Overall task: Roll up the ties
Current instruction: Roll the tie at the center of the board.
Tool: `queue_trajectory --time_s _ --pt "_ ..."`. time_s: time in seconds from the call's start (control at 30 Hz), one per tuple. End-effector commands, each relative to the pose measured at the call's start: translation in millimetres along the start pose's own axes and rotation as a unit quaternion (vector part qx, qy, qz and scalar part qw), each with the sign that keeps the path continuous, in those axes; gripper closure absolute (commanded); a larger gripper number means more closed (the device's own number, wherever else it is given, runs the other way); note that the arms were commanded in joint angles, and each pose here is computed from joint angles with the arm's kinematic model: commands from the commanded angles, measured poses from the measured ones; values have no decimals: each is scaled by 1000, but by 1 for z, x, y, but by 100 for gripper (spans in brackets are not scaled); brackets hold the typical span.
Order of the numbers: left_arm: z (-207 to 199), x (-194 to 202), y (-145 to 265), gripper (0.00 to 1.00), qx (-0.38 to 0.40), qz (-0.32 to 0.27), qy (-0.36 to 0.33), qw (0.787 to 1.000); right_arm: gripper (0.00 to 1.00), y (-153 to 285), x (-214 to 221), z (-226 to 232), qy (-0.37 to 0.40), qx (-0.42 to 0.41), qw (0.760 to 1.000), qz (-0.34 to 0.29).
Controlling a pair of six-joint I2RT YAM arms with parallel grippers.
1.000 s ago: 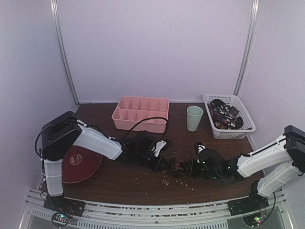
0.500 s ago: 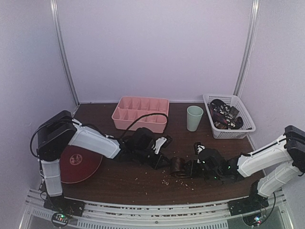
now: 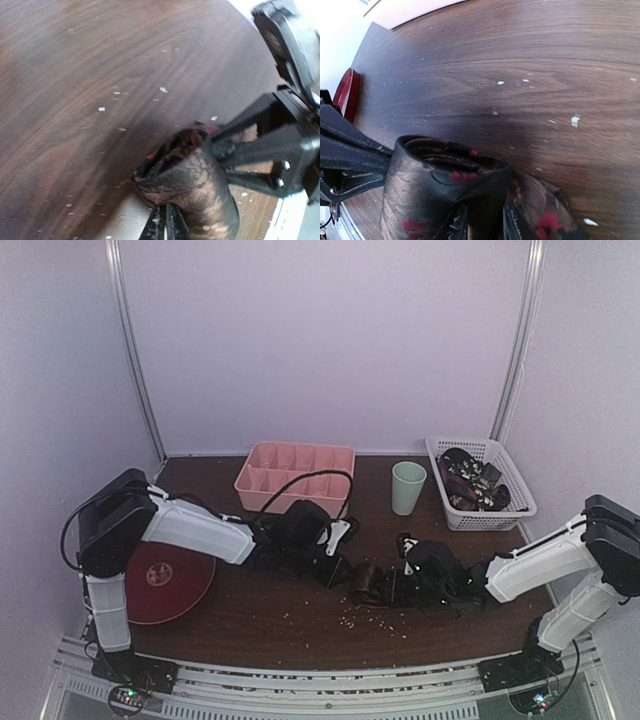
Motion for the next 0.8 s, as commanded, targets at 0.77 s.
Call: queue_trajectory --time_s 0.77 --pt "-23 -27 8 97 70 -27 17 997 75 -15 8 7 17 -12 999 50"
Point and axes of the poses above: each gripper's point midway between its finger pads, its own y axis back along the fingers, its own z axis along the line the jaws close on, x = y × z, the point moved 10 cm from there along y, back along the fingers, and after that the axes turned 13 degrees about -y, right-handed, at the moved point
